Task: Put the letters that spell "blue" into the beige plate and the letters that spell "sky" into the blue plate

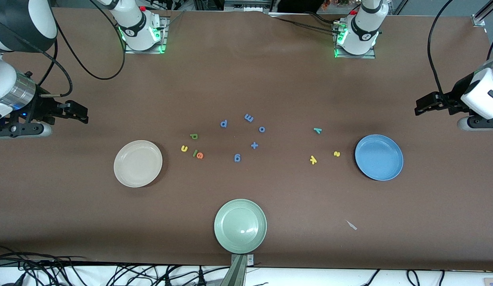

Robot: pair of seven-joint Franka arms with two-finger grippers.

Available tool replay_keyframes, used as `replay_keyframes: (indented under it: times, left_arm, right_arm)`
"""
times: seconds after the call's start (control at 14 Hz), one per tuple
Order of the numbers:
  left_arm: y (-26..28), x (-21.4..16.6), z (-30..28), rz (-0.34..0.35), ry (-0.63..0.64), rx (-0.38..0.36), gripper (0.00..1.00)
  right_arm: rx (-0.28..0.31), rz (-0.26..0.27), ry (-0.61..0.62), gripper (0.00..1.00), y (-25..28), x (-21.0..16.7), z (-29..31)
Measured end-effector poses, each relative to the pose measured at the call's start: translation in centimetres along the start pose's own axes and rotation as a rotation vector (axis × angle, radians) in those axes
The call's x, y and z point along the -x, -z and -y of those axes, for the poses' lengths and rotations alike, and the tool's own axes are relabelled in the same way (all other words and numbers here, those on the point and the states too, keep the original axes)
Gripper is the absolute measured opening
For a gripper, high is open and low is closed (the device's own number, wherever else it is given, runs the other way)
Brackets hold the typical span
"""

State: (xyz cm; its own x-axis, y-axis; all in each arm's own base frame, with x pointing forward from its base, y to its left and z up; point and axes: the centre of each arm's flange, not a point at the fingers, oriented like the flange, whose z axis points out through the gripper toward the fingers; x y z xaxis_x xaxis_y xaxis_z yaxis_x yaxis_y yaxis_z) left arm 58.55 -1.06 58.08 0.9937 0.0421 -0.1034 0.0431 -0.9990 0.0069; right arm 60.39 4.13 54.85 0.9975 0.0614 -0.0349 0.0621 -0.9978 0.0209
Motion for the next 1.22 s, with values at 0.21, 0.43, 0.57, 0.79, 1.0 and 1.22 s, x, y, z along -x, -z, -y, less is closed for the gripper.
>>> replay_keyframes:
  times: [0.21, 0.43, 0.57, 0.79, 1.0, 1.22]
  left_arm:
    - [0.1, -0.1, 0.1, -0.008, -0.004, 0.001, 1.00]
    - [-0.1, -0.8, 1.1, -0.036, -0.005, 0.003, 1.00]
    - [-0.2, -0.9, 1.5, -0.037, 0.000, 0.004, 1.00]
    - [-0.2, -0.9, 0.9, -0.037, -0.009, 0.004, 1.00]
    - [-0.3, -0.9, 0.7, -0.036, -0.012, 0.004, 1.00]
    - [-0.2, -1.0, 1.2, -0.037, -0.004, 0.004, 1.00]
  right_arm:
    - [0.000, 0.000, 0.000, 1.00, 0.0, 0.0, 0.0]
    - [0.000, -0.001, -0.001, 1.00, 0.0, 0.0, 0.0]
    - [0.000, -0.003, -0.001, 1.00, 0.0, 0.0, 0.0]
    - [-0.001, -0.005, -0.002, 1.00, 0.0, -0.1, 0.0]
    - [-0.002, -0.006, -0.003, 1.00, 0.1, -0.1, 0.0]
    - [-0.002, -0.006, -0.004, 1.00, 0.0, -0.1, -0.1]
